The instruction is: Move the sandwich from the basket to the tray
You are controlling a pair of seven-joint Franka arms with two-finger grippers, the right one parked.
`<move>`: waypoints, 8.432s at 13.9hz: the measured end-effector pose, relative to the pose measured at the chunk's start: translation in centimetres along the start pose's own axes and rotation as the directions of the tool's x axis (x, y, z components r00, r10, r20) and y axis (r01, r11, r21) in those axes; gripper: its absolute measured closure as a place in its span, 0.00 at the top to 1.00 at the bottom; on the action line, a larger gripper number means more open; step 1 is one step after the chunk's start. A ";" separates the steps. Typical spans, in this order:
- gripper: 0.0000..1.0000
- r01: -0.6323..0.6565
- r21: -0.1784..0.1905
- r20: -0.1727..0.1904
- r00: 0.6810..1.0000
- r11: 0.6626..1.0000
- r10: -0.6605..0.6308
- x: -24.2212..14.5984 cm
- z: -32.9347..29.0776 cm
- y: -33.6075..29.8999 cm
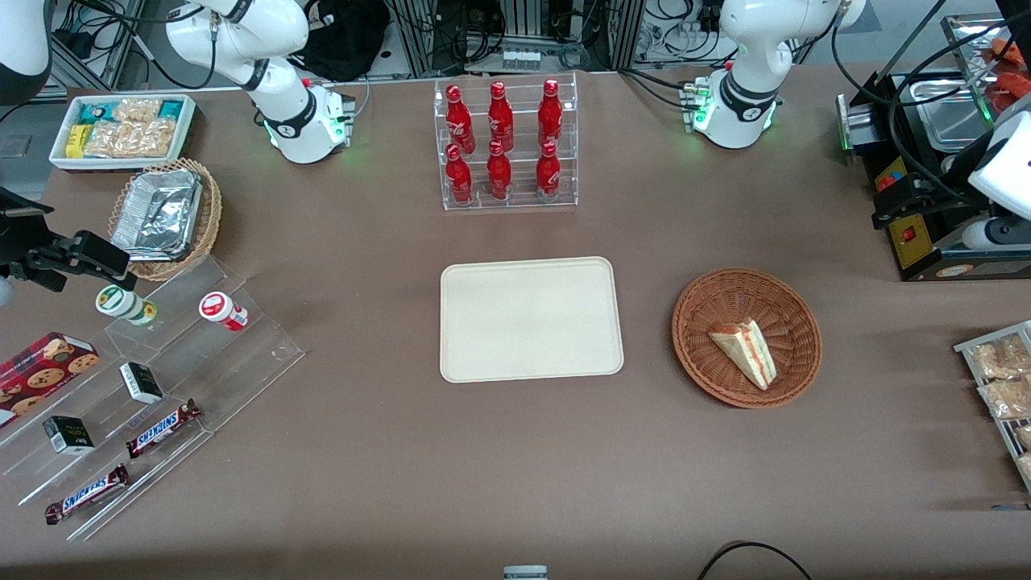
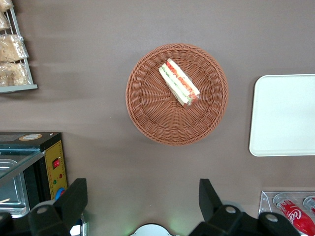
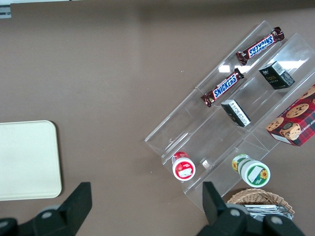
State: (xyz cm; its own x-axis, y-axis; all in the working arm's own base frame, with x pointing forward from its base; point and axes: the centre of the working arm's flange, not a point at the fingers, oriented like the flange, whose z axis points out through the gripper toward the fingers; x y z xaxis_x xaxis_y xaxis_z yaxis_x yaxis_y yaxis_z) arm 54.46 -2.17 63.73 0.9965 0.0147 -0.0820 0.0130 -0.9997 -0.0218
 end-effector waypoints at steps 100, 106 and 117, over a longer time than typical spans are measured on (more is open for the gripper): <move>1.00 0.122 0.112 0.059 0.990 0.986 -0.129 -1.0 6.6 5.0; 1.00 0.028 0.058 0.071 0.997 0.998 -0.032 -2.7 3.4 1.5; 1.00 -0.036 0.027 0.021 0.999 0.999 0.036 -0.9 2.0 1.2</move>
State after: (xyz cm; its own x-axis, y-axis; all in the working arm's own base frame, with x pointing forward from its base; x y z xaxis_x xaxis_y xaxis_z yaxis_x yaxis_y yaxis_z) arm 53.38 -3.36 61.76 0.9944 -0.0207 -0.1039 -0.0256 -0.9986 -0.0460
